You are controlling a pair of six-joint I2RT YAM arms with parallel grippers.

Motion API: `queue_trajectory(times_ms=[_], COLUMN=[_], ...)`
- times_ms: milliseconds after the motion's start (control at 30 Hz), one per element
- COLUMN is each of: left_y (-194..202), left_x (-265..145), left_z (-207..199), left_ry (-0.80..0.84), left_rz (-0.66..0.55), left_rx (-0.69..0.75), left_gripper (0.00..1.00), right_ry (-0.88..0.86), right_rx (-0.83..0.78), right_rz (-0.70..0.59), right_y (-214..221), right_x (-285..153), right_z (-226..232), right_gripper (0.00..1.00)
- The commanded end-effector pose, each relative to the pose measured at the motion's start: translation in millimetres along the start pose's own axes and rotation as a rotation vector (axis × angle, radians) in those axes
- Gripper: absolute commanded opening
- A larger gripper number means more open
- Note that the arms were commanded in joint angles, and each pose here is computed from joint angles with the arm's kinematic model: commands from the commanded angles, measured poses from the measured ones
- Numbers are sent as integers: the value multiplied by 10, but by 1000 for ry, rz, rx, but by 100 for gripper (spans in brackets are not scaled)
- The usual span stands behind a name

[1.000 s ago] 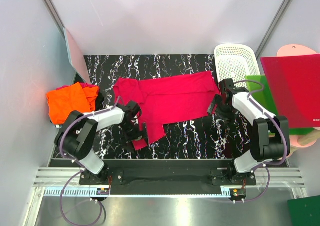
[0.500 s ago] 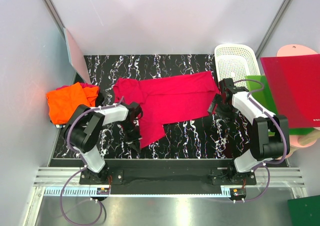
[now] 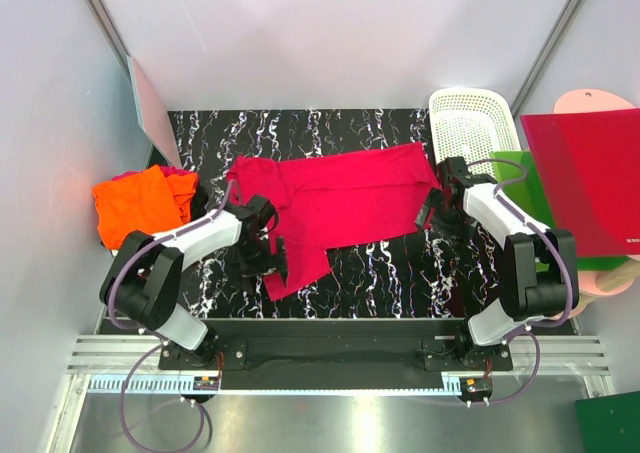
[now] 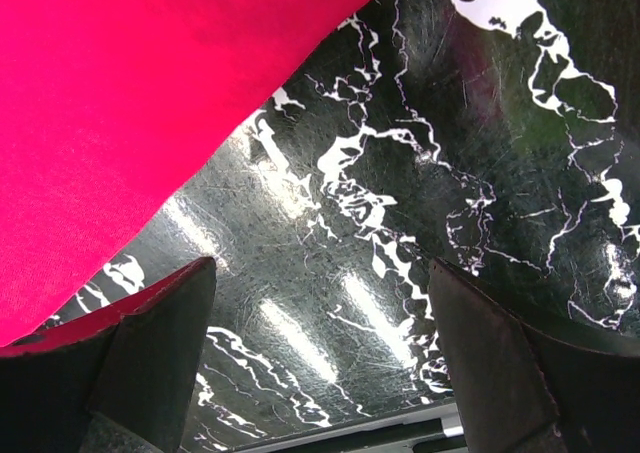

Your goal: Fold and stack the t-shirts

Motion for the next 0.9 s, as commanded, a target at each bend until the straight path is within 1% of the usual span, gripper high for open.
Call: queue_trajectory(times_ms=[0,233,267,367,467,500,567,600,667,767,867], left_y=[-50,-119,-132,-198,-270,-281,-314,-315,-309,-247,-152], left_x=[205,407,415,450,504,547,578,614,649,621,535], left_z=[5,-93,-106,-162,-216,-210,-194,-178,-107,32,180], left_ry=[-26,-13,-12,-5,-6,-19,-45,-60,-93,-99,-104], left_rz=[0,54,52,41,39,48,44,55,64,69,50], left_rx=[-15,18,20,30,42,44,48,48,35,-1,-29], left_gripper=[91,86,81,75,55,36,18,0,0,0,0], right_ry=[-16,-27,-29,-28,-27,-26,-23,-25,-24,-13,-4], right_rx=[-13,-15,-18,-17,-15,-14,-13,-14,-11,-4,50], right_rz=[-32,-40,-41,-36,-33,-35,-33,-33,-34,-40,-31], right_y=[-82,-113,-116,-106,-89,-89,-72,-68,-57,-42,-82], right_x=[-4,-29,-32,-27,-26,-27,-30,-31,-44,-68,-64], right_z=[53,87,88,81,64,55,35,36,15,-18,-97], right_gripper=[94,95,95,94,95,94,94,95,94,95,96])
Point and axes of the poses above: each gripper's point midway between its finger pads, its own x axis out along the fingers, its own z axis along the line the jaws close on, y = z × x, the point moved 10 cm from there along -x, back along the fingers, and after that the axes turned 15 degrees about x, right-handed, at the moved point
